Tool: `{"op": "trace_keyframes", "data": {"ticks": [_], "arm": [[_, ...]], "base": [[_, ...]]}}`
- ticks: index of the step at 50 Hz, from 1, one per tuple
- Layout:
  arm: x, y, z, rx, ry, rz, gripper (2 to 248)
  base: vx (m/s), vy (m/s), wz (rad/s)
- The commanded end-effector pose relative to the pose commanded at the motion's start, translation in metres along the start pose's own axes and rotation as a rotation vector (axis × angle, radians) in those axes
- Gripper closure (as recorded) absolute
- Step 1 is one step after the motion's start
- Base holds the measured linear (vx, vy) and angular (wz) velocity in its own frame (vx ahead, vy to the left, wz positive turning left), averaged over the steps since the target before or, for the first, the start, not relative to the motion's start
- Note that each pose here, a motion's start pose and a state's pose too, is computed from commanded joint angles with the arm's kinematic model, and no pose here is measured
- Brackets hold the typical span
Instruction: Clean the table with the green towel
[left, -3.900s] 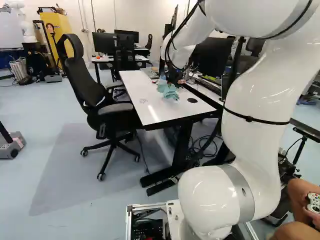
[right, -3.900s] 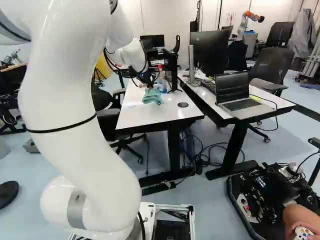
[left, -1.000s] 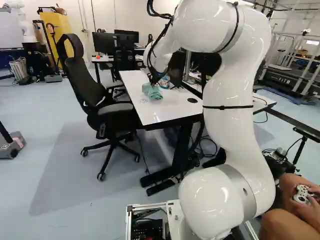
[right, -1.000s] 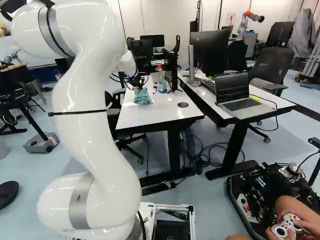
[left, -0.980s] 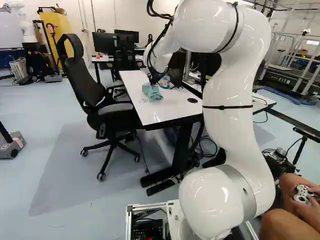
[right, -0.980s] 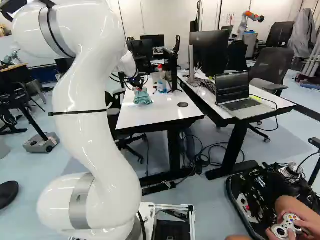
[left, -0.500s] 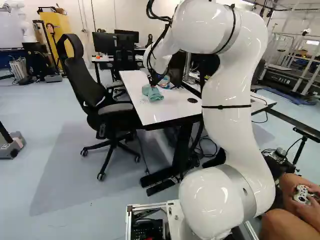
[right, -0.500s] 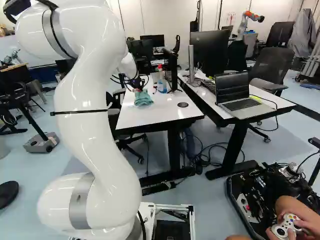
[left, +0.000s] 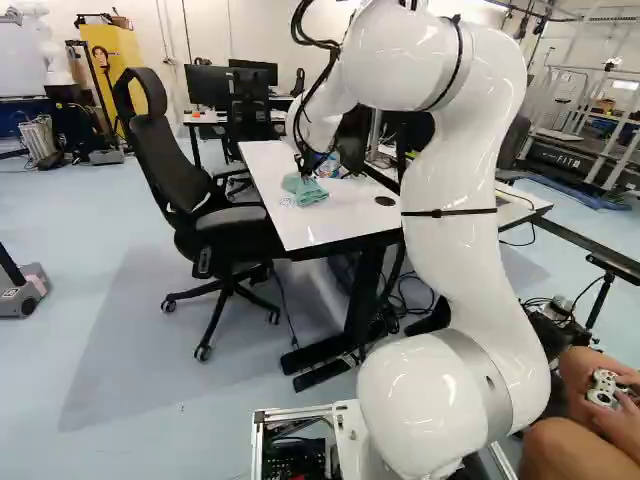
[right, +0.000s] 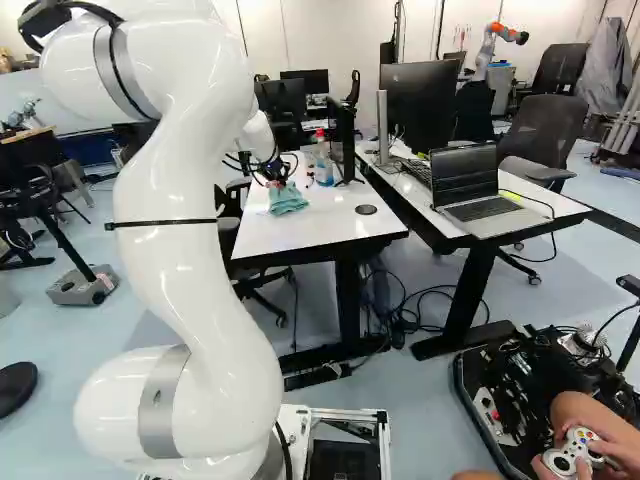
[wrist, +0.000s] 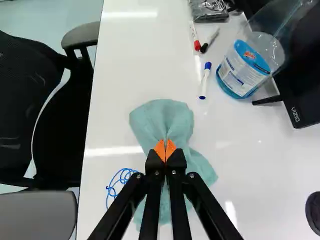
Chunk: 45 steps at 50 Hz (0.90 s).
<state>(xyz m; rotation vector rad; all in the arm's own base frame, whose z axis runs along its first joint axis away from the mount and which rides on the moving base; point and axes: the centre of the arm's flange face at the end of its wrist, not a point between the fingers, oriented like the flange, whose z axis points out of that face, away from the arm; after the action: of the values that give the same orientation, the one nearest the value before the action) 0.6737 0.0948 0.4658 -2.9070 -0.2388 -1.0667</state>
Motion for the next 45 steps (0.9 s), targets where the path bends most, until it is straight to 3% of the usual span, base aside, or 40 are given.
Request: {"op": "trace_keyframes", "data": {"ticks": [8, 45], "arm": [[-0.0049, -0.0002, 0.0096, 0.0, -0.014, 0.0, 229], [-0.0058, -0.0002, 0.0095, 0.0, -0.025, 0.0, 229]], "base": [[0.0, 0.0, 0.0], [0.0, 0.0, 0.0]]}}
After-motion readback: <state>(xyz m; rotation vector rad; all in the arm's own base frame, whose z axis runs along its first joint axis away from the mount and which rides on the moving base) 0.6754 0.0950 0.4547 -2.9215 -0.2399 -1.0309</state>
